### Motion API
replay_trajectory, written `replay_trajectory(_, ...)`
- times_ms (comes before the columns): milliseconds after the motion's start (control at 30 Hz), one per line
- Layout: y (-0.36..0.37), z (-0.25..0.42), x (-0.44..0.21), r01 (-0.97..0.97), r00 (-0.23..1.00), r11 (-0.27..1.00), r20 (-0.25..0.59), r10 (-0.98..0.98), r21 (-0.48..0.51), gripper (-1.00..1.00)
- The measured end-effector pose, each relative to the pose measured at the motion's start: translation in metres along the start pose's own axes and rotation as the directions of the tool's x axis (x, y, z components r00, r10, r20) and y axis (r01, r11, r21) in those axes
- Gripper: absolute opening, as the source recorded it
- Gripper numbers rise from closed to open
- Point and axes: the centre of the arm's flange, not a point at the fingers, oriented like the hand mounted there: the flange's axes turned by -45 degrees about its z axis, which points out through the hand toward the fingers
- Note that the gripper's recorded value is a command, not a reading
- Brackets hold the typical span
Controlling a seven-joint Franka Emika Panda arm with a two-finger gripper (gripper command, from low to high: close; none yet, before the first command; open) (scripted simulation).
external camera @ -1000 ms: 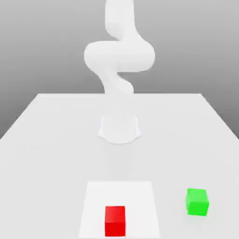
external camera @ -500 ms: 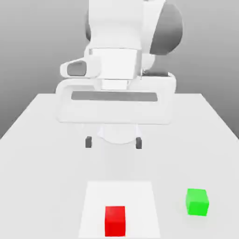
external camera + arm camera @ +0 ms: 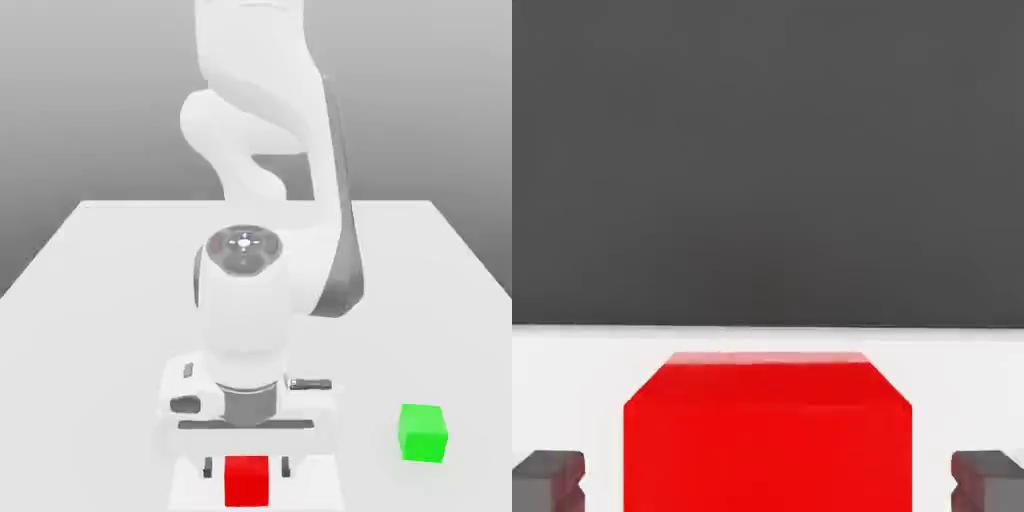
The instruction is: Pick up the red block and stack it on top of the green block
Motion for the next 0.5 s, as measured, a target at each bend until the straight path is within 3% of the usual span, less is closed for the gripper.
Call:
replay_trajectory(133,0.000,0.000,0.000,0.000,1.000,1.000,0.000,0.000,0.000,-1.00)
replay_trajectory(300,-0.003,-0.055,0.000,0.002,1.000,1.000,0.000,-0.002,0.001,-1.00)
replay_trajectory(500,-0.130,-0.083,-0.026,0.077,0.997,0.997,0.001,-0.077,0.014,-1.00)
